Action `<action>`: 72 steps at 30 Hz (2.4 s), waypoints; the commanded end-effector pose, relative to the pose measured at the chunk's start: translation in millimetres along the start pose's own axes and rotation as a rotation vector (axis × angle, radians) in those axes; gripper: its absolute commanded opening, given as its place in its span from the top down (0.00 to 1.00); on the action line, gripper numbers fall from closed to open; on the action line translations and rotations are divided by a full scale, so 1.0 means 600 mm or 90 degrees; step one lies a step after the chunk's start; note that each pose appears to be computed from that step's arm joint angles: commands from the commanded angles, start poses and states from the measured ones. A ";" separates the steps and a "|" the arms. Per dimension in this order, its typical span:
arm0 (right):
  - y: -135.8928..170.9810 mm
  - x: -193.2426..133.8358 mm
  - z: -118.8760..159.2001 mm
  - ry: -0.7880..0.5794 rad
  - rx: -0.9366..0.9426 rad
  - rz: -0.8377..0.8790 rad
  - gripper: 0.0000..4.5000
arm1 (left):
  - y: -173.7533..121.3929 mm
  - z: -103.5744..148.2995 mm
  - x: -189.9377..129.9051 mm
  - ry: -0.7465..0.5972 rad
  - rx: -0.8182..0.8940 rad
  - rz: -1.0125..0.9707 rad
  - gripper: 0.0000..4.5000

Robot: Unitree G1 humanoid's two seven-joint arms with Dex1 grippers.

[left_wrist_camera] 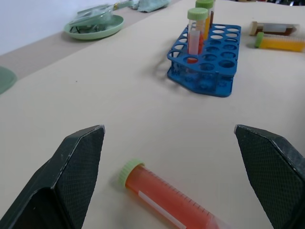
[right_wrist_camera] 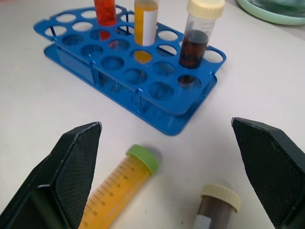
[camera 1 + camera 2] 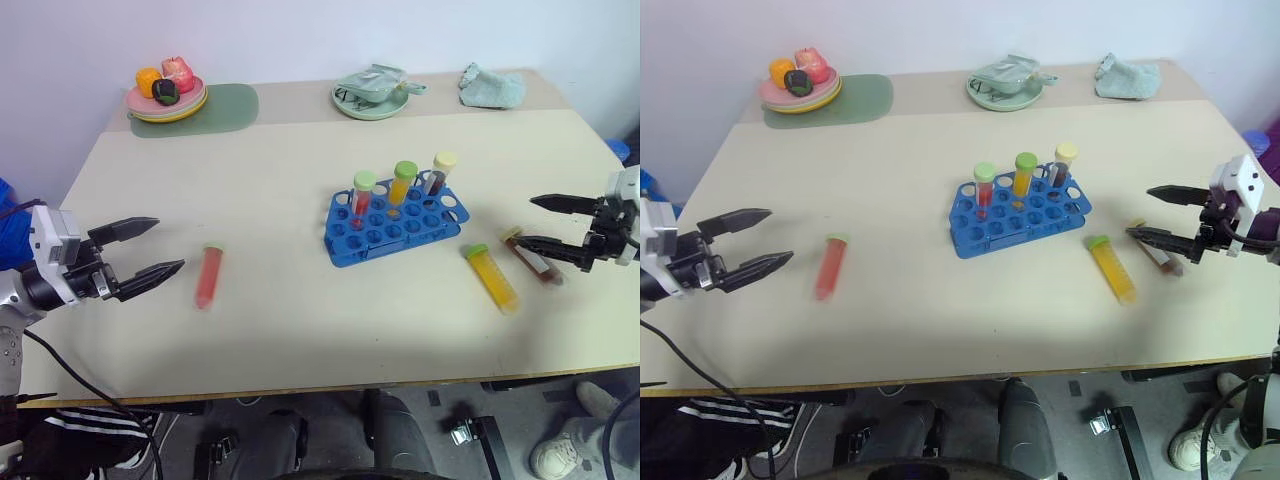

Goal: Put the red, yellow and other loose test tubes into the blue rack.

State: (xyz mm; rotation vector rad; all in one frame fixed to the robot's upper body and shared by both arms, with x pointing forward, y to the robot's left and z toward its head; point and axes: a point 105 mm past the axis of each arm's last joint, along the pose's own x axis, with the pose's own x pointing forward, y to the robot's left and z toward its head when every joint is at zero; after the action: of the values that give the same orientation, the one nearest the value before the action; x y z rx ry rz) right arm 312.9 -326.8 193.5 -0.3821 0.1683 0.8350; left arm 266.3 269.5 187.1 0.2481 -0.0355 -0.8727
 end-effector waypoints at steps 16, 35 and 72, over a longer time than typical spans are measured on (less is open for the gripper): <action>-0.045 -0.002 0.015 0.024 0.008 -0.124 0.00 | 0.010 0.052 0.044 -0.071 0.083 -0.022 0.01; -0.030 0.020 0.039 0.355 0.247 -0.206 0.00 | -0.036 0.058 0.118 -0.121 0.065 -0.118 0.01; -0.051 0.028 -0.089 0.555 0.296 -0.236 0.20 | -0.087 0.057 0.107 -0.121 0.061 -0.100 0.00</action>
State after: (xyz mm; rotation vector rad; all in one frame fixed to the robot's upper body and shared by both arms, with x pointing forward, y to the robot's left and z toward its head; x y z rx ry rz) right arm 343.2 -354.9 139.0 -0.2876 1.0782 0.2048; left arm 268.1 180.5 191.9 0.2312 -0.1959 -1.0541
